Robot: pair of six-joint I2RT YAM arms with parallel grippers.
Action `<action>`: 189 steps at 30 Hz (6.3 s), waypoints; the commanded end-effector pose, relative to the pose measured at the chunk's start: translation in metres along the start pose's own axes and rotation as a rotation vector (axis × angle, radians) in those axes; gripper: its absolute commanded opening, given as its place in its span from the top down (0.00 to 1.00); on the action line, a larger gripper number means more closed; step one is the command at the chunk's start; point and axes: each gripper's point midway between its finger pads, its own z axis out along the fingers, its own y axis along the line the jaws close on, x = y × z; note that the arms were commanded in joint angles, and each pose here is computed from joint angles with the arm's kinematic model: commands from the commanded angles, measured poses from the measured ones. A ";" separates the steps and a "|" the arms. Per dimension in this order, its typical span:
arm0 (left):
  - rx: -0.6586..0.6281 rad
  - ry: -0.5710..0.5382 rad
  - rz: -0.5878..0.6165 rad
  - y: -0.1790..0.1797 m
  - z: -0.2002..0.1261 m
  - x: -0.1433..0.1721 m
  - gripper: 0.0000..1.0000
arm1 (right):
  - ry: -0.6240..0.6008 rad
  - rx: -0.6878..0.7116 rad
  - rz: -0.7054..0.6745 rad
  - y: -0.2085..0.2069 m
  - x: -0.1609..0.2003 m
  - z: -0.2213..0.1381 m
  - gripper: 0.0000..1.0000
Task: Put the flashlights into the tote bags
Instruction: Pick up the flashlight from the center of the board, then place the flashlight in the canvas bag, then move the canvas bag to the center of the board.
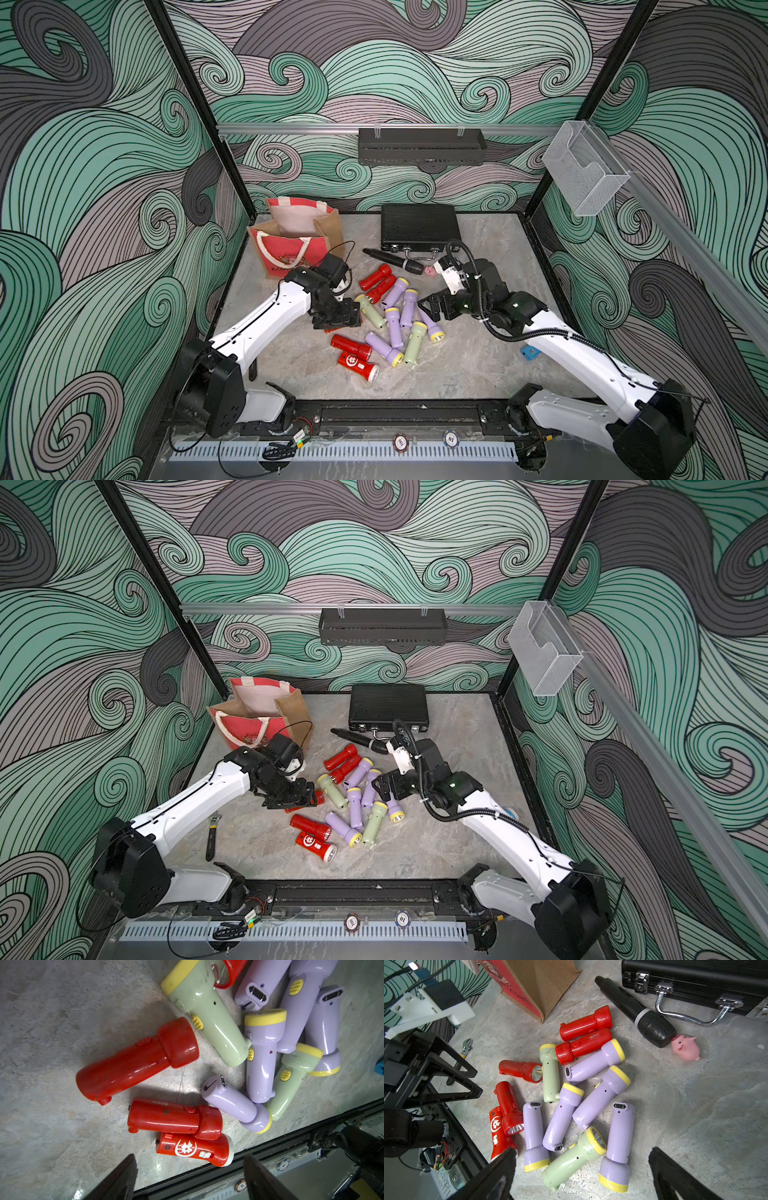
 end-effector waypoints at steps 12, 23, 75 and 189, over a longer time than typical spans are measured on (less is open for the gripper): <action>-0.258 0.012 0.125 0.023 0.030 -0.034 0.19 | -0.106 -0.180 -0.145 0.032 0.000 0.013 0.01; -0.355 0.051 0.199 0.035 0.050 -0.054 0.17 | -0.128 -0.145 -0.148 0.026 -0.001 0.008 0.01; -0.190 -0.172 0.245 -0.011 -0.039 -0.086 1.00 | -0.276 0.017 -0.146 0.001 -0.039 -0.024 0.01; -0.101 -0.327 -0.082 0.078 -0.028 -0.232 0.33 | -0.189 0.136 0.016 -0.041 -0.052 -0.028 0.00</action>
